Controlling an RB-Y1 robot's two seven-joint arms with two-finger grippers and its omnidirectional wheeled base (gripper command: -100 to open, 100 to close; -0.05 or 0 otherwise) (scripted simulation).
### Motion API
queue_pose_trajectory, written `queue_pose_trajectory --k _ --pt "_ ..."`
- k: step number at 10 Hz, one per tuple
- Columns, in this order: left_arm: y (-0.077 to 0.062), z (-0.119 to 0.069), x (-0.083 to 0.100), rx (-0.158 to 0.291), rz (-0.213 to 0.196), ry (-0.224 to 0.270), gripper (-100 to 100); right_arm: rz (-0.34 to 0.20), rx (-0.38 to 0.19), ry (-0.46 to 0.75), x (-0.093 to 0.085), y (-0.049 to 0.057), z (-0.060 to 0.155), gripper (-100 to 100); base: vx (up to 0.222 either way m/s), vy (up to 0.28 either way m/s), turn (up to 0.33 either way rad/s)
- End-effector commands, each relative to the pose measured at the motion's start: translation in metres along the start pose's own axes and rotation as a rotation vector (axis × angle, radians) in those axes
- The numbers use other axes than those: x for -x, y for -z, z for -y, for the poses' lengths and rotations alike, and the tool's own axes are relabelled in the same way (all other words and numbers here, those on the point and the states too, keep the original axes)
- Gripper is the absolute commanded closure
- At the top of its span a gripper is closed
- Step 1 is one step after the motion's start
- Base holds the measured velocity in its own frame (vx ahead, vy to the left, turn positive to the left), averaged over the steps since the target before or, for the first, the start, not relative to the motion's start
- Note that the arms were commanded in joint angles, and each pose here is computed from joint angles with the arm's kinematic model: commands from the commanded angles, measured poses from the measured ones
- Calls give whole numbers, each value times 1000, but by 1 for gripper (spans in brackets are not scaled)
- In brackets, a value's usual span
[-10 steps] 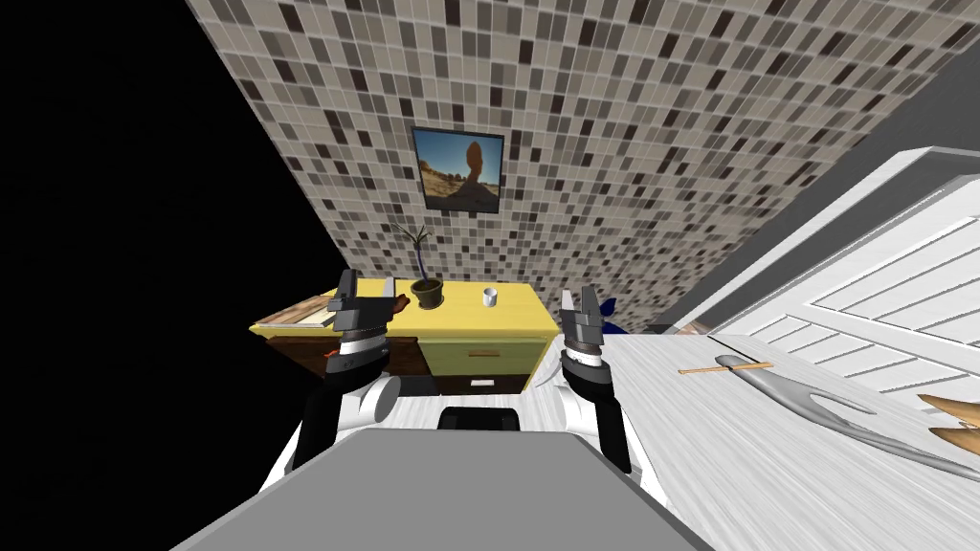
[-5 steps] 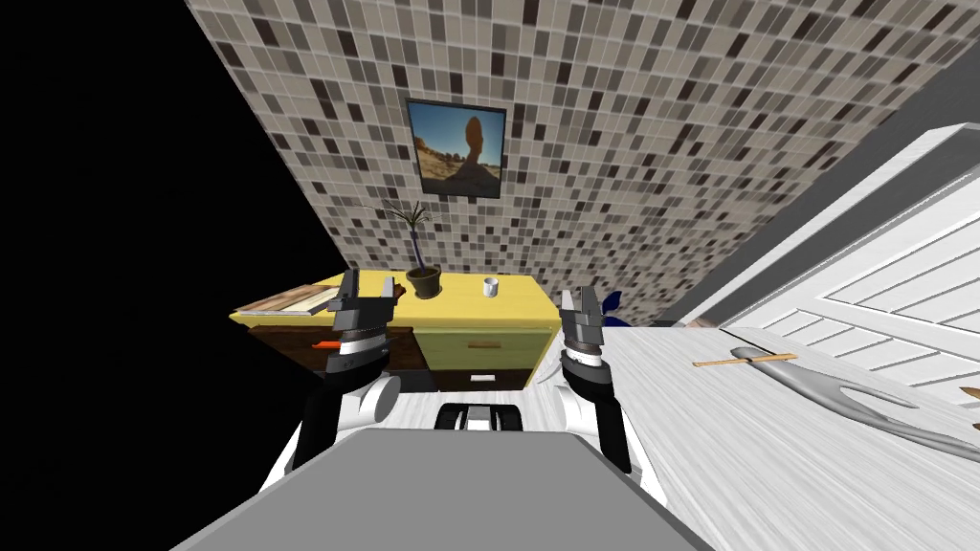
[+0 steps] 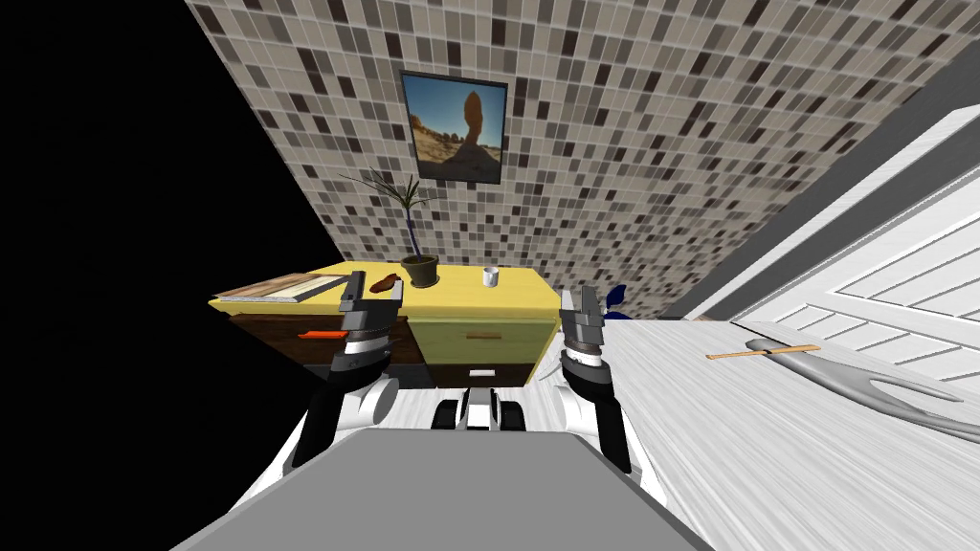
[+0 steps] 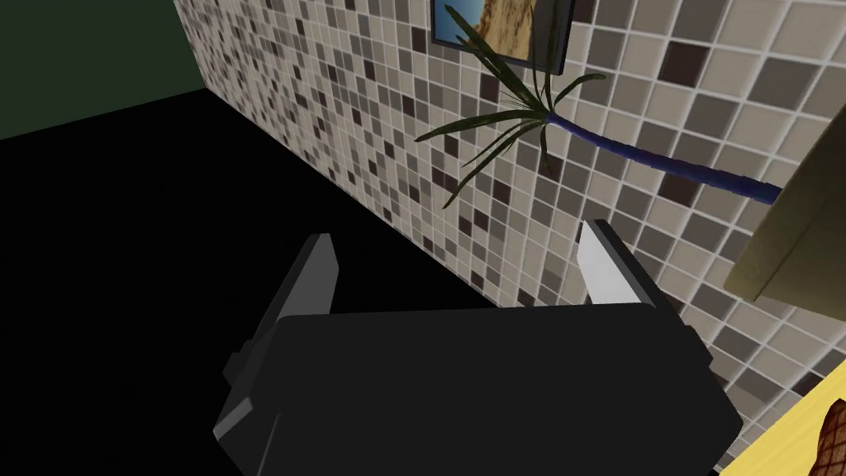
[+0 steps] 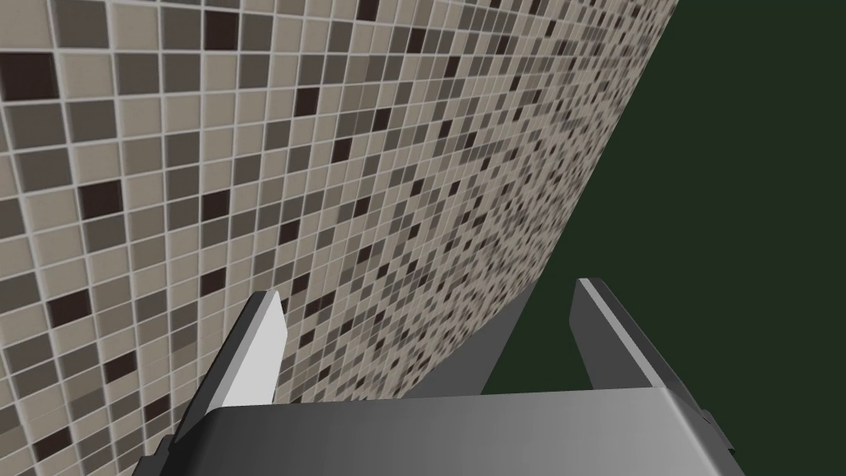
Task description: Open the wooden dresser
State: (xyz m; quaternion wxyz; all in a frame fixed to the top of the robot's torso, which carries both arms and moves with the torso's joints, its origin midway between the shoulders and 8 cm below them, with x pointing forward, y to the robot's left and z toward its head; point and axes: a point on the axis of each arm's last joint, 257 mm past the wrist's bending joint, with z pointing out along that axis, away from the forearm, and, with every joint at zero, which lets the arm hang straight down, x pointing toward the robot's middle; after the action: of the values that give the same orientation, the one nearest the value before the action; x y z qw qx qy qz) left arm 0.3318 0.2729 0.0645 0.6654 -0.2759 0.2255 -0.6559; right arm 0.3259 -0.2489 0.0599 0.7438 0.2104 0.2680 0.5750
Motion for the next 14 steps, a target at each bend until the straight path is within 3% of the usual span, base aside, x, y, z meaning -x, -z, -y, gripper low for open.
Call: queue_pose_trajectory --k 1,6,9,14 --pt "6 -24 -6 51 -50 -14 -100 0 0 0 0 0 0 0 -5 -33 5" --pt "28 -82 -6 172 -99 -32 -100 0 0 0 0 0 0 0 -7 -46 6" --pt "40 -105 -4 221 -107 -37 -100 0 0 0 0 0 0 0 -2 -44 5" --pt "70 -156 2 336 -116 -47 -100 0 0 0 0 0 0 0 -7 -41 6"
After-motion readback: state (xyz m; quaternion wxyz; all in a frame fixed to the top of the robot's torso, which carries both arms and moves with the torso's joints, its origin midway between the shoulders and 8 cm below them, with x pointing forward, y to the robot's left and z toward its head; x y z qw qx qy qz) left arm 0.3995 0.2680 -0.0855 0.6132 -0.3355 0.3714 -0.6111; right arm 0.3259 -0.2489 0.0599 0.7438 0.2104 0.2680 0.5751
